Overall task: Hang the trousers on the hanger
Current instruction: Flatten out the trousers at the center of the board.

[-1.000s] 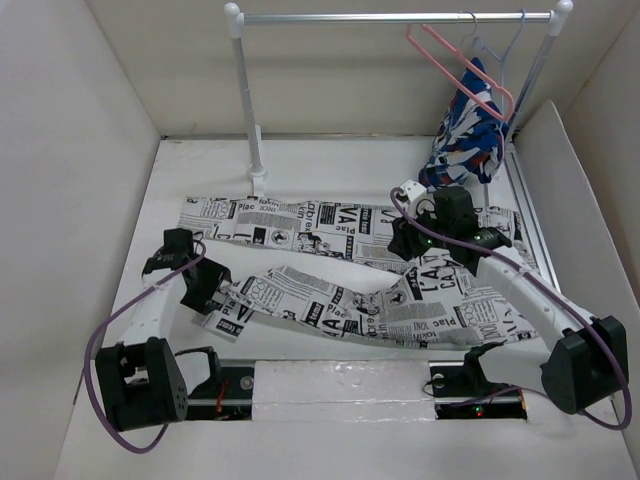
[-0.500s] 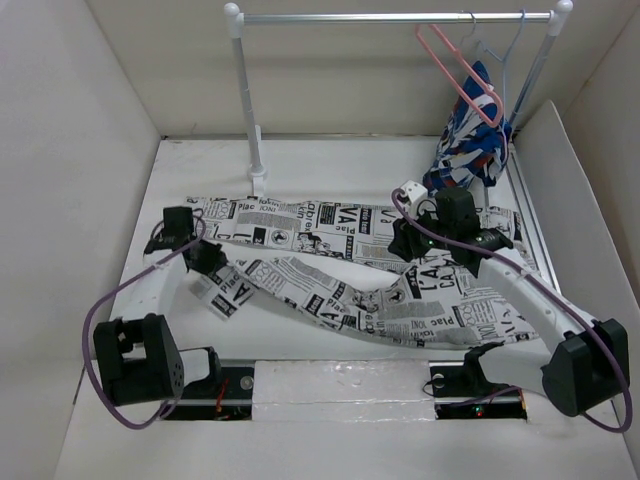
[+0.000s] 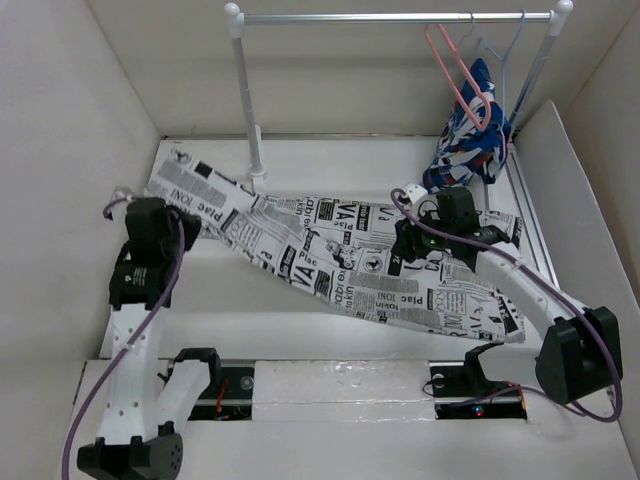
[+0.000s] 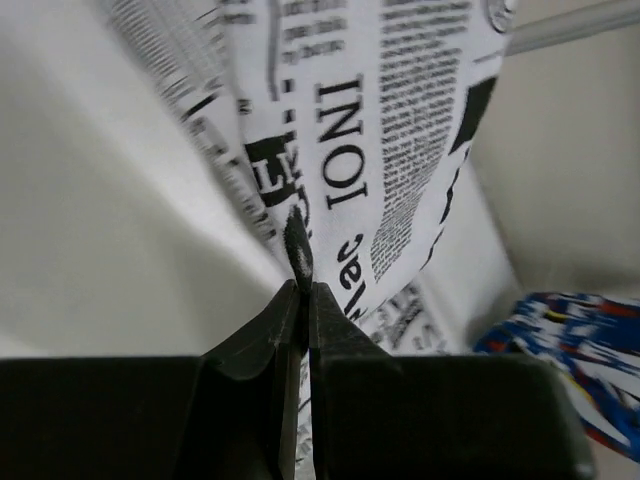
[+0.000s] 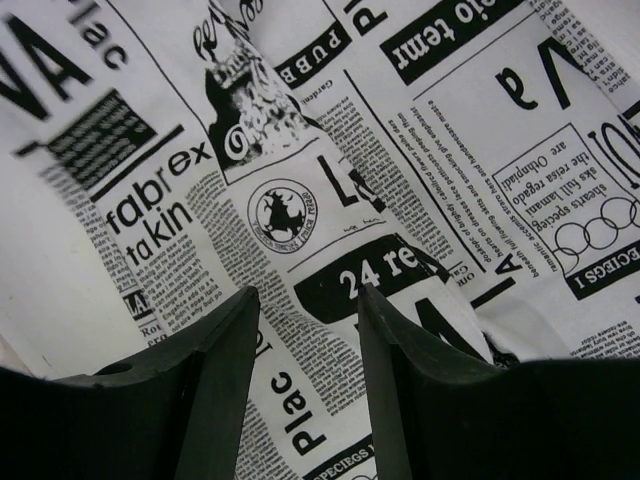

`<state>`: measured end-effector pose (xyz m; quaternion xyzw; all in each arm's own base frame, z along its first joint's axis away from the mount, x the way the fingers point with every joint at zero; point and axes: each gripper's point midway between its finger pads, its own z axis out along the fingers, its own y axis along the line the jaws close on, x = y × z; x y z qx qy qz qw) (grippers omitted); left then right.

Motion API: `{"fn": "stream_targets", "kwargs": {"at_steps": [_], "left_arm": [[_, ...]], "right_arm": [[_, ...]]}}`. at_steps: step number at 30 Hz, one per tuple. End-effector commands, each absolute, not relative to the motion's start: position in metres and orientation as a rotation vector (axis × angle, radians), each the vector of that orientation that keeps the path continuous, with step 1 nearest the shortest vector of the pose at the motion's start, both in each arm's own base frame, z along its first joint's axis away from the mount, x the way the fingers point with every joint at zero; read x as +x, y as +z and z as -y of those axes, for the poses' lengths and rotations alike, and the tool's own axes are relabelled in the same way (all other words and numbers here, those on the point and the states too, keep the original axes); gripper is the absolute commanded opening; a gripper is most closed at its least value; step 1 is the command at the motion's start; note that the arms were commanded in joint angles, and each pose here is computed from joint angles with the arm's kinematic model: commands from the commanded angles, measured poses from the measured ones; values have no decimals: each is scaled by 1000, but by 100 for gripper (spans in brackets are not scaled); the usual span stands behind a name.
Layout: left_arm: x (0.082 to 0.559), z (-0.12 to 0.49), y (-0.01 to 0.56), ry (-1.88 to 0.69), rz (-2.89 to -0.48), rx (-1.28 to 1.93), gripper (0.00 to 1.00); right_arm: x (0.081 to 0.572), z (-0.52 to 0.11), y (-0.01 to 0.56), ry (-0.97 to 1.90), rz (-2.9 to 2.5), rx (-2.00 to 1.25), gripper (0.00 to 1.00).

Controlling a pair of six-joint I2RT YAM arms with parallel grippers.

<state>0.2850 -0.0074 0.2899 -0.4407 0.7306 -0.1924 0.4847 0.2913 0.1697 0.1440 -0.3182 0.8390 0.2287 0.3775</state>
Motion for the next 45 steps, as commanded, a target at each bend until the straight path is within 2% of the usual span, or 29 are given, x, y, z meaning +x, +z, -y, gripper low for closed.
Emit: {"fn": "stream_targets", "kwargs": {"at_steps": [1, 12, 13, 14, 15, 16, 17, 24, 28, 30, 31, 32, 33, 35, 40, 45], "left_arm": [[247, -10, 208, -290, -1886, -1301, 0], [205, -46, 133, 7, -1849, -1536, 0], [206, -55, 139, 44, -1807, -1530, 3], [209, -62, 153, 69, -1774, -1497, 12], [209, -68, 162, 103, -1748, -1487, 13], [213, -78, 183, 139, -1691, -1466, 11], [215, -80, 193, 157, -1705, -1423, 0], [252, -71, 262, -4, -1636, -1282, 0], [257, -60, 264, -62, -1677, -1242, 0], [253, -54, 215, -33, -1792, -1249, 17], [247, -47, 158, 20, -1948, -1306, 46], [247, -47, 157, 21, -1949, -1307, 47], [244, -44, 141, 35, -1997, -1337, 59], [240, -44, 110, 105, -2062, -1436, 62], [244, -60, 101, 183, -1950, -1554, 73], [242, -63, 84, 209, -1932, -1635, 72]], "right_arm": [[292, -169, 143, 606, -2112, -855, 50], [266, -155, 130, 624, -2168, -858, 52], [264, -155, 130, 624, -2172, -860, 53], [263, -154, 132, 623, -2168, -861, 54], [260, -153, 132, 626, -2179, -860, 54], [259, -153, 132, 624, -2181, -861, 55], [257, -152, 133, 619, -2178, -861, 55], [263, -155, 140, 643, -2151, -852, 56], [267, -157, 139, 649, -2150, -853, 56], [267, -160, 137, 654, -2147, -857, 56], [267, -164, 136, 664, -2140, -862, 54], [267, -164, 136, 664, -2140, -862, 54], [264, -170, 137, 674, -2130, -884, 53], [263, -175, 137, 682, -2124, -904, 50], [256, -185, 139, 695, -2109, -938, 53], [250, -191, 137, 724, -2096, -960, 54]]}}
